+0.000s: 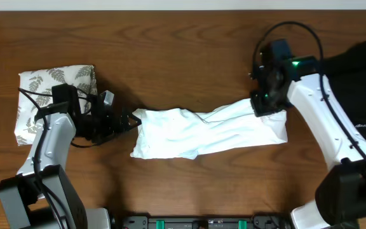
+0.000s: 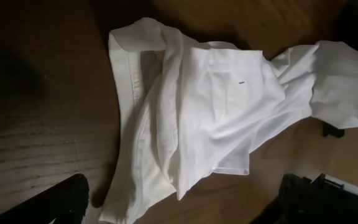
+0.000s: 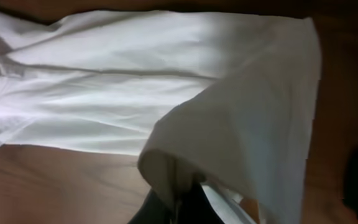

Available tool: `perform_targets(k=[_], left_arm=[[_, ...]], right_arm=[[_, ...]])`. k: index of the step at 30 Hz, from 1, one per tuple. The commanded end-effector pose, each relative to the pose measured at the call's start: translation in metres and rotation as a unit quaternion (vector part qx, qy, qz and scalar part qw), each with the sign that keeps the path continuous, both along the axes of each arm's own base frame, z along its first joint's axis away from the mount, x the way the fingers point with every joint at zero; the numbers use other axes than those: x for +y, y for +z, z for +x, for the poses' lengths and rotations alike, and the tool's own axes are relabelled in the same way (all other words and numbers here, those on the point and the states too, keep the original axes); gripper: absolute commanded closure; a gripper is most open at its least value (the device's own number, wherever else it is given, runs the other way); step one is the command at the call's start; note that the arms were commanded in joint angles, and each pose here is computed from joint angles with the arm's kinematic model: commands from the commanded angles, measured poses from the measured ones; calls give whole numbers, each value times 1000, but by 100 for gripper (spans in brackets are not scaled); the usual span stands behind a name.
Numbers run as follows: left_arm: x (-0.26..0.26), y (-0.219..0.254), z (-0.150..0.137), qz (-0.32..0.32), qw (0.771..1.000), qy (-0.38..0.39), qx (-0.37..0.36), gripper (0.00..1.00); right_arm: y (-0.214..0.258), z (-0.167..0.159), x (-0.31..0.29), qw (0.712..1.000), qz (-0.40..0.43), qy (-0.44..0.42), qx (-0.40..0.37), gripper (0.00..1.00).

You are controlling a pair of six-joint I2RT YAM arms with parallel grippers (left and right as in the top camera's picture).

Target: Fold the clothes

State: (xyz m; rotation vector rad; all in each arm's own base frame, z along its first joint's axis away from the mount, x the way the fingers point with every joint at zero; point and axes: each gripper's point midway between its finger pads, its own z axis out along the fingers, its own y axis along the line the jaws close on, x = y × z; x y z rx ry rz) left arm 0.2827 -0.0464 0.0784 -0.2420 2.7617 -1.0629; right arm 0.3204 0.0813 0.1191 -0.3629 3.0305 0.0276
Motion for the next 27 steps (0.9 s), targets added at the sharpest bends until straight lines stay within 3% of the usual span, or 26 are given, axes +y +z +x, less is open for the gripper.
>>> perform_targets(k=[1, 13, 27], left_arm=[[3, 7, 5, 5, 1000, 6, -10, 2], [3, 7, 5, 5, 1000, 6, -10, 2], [3, 7, 5, 5, 1000, 6, -10, 2]], right_arm=[[-10, -2, 10, 1000, -7, 17, 15, 99], [-37, -11, 28, 998, -19, 43, 52, 99], [-38, -5, 39, 998, 4, 40, 41, 99]])
